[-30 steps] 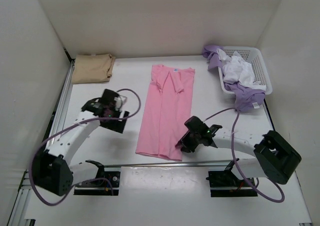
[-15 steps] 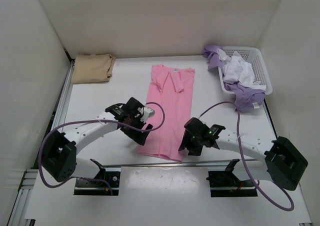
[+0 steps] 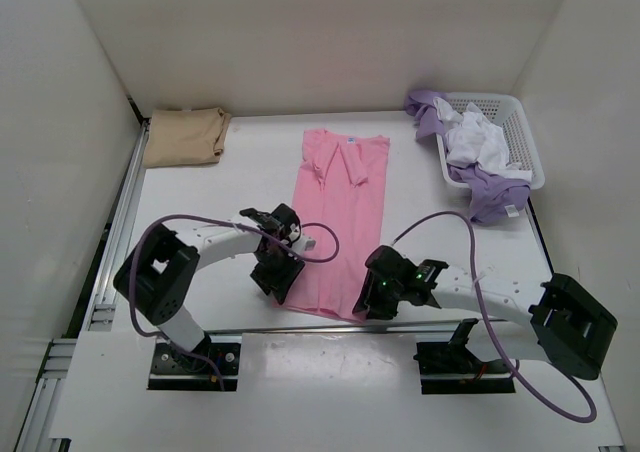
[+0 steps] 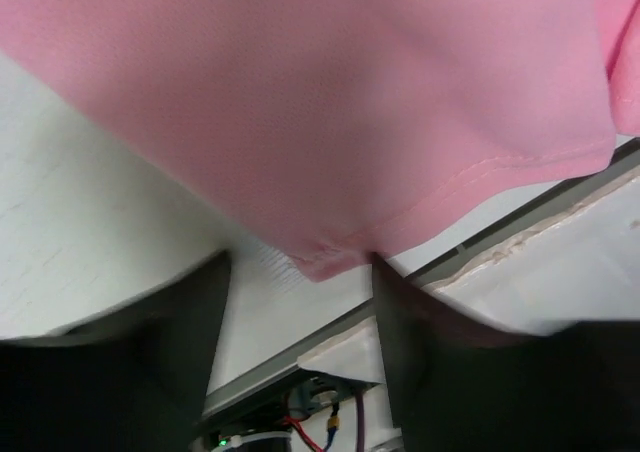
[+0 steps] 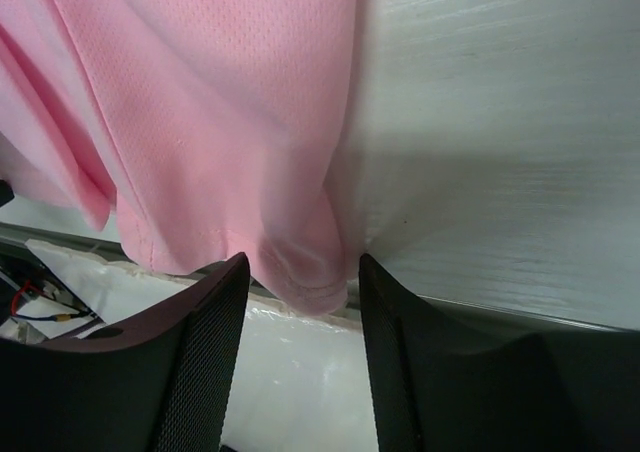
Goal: Fold and stack the t-shirts
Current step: Grab the bottom of the folded rectangular tshirt with both arms
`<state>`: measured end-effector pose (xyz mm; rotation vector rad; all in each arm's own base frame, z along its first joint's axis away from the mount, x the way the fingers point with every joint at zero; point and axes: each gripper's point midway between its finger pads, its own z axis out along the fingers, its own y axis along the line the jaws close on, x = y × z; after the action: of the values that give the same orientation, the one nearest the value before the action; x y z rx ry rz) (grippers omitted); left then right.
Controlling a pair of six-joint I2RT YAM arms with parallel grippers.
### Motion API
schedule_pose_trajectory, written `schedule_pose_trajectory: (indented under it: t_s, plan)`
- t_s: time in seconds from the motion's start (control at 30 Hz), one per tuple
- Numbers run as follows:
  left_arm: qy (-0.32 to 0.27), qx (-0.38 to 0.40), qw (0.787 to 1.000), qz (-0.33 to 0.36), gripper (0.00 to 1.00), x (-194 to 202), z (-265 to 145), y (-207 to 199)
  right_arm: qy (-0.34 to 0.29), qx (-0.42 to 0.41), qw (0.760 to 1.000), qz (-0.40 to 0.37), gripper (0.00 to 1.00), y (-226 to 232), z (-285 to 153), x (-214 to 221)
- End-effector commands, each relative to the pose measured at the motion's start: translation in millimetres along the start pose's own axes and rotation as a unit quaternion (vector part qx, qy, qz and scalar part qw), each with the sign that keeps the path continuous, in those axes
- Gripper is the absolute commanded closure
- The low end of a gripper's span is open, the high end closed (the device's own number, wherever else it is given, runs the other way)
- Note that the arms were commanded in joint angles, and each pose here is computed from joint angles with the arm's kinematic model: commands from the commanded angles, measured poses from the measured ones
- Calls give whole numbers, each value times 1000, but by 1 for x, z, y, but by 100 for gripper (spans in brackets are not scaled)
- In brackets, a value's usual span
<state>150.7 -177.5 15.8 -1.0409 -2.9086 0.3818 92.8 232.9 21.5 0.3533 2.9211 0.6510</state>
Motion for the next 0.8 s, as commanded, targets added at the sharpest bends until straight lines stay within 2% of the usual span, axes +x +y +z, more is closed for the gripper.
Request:
schedule_pose_trajectory:
  t_s: [0.0,0.07,0.1,0.13,0.2,0.27,0.43,0.47,0.5,0.57,0.63,0.67,0.7,0.73,0.77]
  plan:
    - [16,35,999,6,43,3,9,-13,13,9,1000,-8,55,-11,5,8]
    - [22,57,998,4,65,-2,12,-20,18,8,1000,-13,65,-11,4,9]
    - [21,65,998,4,77,-6,12,-23,16,3,1000,-19,78,-10,3,9]
    - [28,65,997,2,90,-7,12,-23,13,-5,1000,-20,83,-3,0,7]
    - [32,65,997,6,90,-15,11,-26,-14,-7,999,-38,95,6,-10,-5]
    - [27,65,997,8,90,-26,2,-29,-39,-4,998,-52,100,12,-21,-21]
    - [7,13,1000,3,90,-52,-22,-11,-95,-6,994,-63,100,31,-59,-71]
    - [-12,12,1000,-5,90,-68,-34,-7,-96,-10,993,-63,100,33,-63,-78]
    - [5,7,1000,-15,90,-66,-38,-3,-103,-3,993,-63,100,28,-64,-93]
    - [-20,0,999,-31,90,-92,-59,9,-113,-6,991,-68,100,33,-72,-114]
    - [-11,-7,999,-50,90,-102,-66,21,-132,0,988,-77,100,37,-79,-149]
    - [-43,-20,997,-57,90,-125,-83,33,-135,-1,987,-82,100,41,-81,-160]
    - [-43,-28,997,-63,90,-134,-82,41,-133,17,987,-87,100,35,-75,-176]
    - [-50,-48,995,-67,90,-143,-87,52,-152,7,984,-91,100,49,-84,-197]
    - [-91,-61,992,-66,90,-170,-106,60,-149,21,985,-80,100,44,-77,-215]
